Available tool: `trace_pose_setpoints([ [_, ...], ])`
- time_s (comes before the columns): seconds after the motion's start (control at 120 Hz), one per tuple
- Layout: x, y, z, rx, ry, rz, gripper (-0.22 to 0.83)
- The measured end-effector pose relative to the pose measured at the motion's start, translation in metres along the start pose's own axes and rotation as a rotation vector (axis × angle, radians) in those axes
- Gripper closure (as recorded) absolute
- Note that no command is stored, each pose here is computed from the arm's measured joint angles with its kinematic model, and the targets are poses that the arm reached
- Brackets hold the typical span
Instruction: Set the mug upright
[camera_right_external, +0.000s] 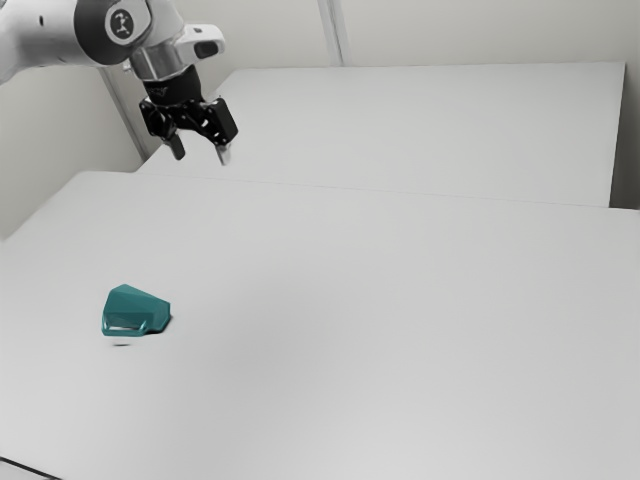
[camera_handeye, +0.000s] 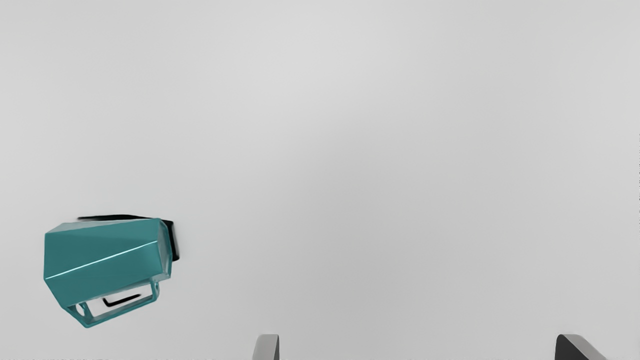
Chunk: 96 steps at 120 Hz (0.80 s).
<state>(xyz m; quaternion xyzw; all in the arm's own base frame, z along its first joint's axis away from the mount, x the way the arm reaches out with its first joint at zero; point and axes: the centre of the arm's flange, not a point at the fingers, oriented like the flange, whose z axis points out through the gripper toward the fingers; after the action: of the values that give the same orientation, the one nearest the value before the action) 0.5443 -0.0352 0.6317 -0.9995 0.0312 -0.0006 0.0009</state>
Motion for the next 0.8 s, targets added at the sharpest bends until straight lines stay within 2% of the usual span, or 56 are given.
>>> trace_pose_setpoints([
  [0.133,-0.016,-0.006,0.024,-0.056,-0.041,-0.012,0.00],
  [0.308,-0.038,-0.046,0.053,-0.151,-0.059,-0.031,0.00],
  [0.8,-0.087,-0.178,0.145,-0.386,-0.020,0.047,0.00],
])
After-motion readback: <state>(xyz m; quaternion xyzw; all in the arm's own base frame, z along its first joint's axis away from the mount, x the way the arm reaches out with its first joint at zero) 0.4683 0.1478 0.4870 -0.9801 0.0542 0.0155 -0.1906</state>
